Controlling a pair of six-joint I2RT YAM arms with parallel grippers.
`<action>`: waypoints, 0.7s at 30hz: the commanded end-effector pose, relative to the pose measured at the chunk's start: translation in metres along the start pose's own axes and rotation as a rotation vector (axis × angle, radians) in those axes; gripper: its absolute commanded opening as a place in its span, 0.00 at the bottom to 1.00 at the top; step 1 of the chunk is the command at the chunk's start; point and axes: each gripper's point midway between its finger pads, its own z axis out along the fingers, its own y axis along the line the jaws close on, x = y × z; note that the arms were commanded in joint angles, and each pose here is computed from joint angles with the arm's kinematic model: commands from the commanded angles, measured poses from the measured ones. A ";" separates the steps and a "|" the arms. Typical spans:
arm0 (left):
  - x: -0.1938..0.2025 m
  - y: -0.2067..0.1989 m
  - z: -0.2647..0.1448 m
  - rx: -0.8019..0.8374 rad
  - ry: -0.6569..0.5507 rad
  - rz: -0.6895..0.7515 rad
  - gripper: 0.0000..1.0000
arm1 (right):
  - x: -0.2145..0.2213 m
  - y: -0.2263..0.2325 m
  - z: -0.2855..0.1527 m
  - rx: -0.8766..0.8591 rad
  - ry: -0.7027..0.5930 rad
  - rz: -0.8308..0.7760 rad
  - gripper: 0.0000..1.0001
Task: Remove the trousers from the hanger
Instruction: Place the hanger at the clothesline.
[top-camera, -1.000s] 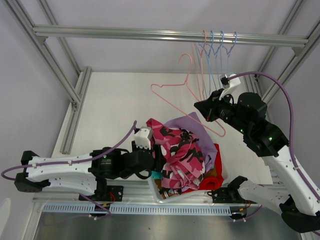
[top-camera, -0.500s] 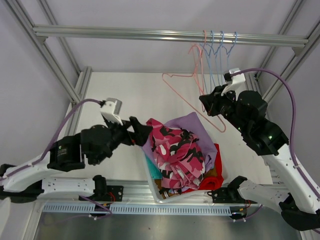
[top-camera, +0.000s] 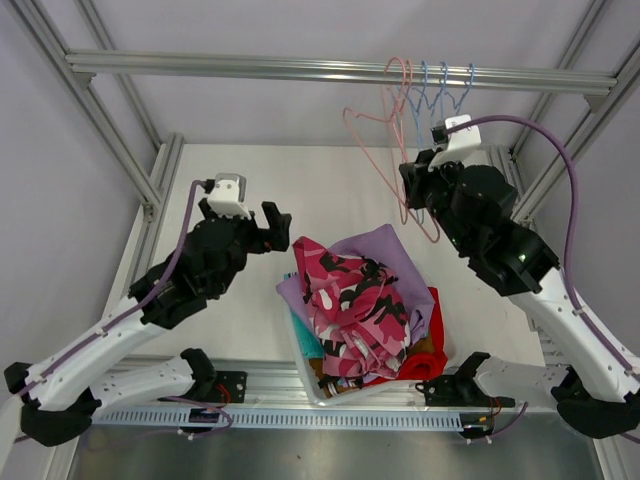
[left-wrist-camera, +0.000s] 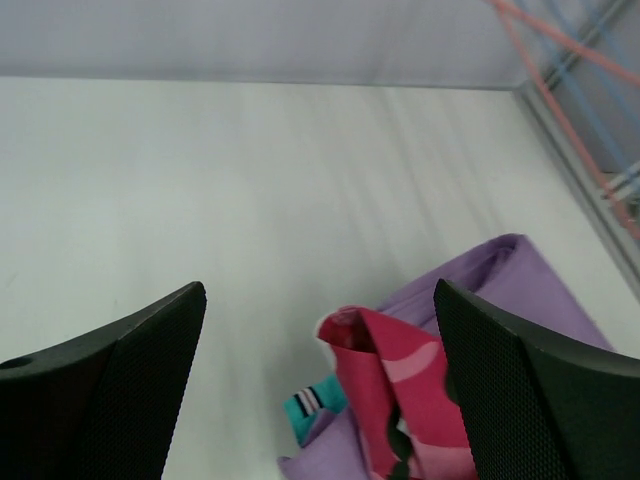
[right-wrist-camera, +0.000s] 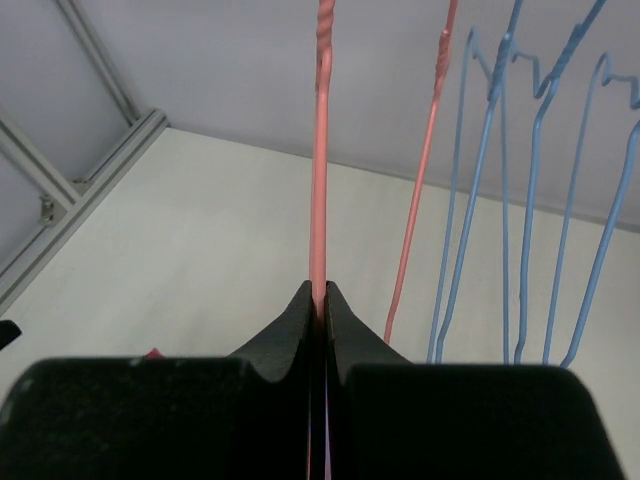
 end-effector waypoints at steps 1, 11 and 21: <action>-0.004 0.012 0.012 -0.012 -0.037 0.003 0.99 | -0.034 -0.007 0.013 0.079 -0.098 -0.026 0.00; -0.007 0.021 0.010 -0.019 -0.035 -0.017 0.99 | -0.036 -0.004 0.065 0.133 -0.107 -0.032 0.00; -0.009 0.030 0.009 -0.031 -0.038 -0.035 1.00 | 0.002 -0.010 0.098 0.197 -0.066 0.006 0.00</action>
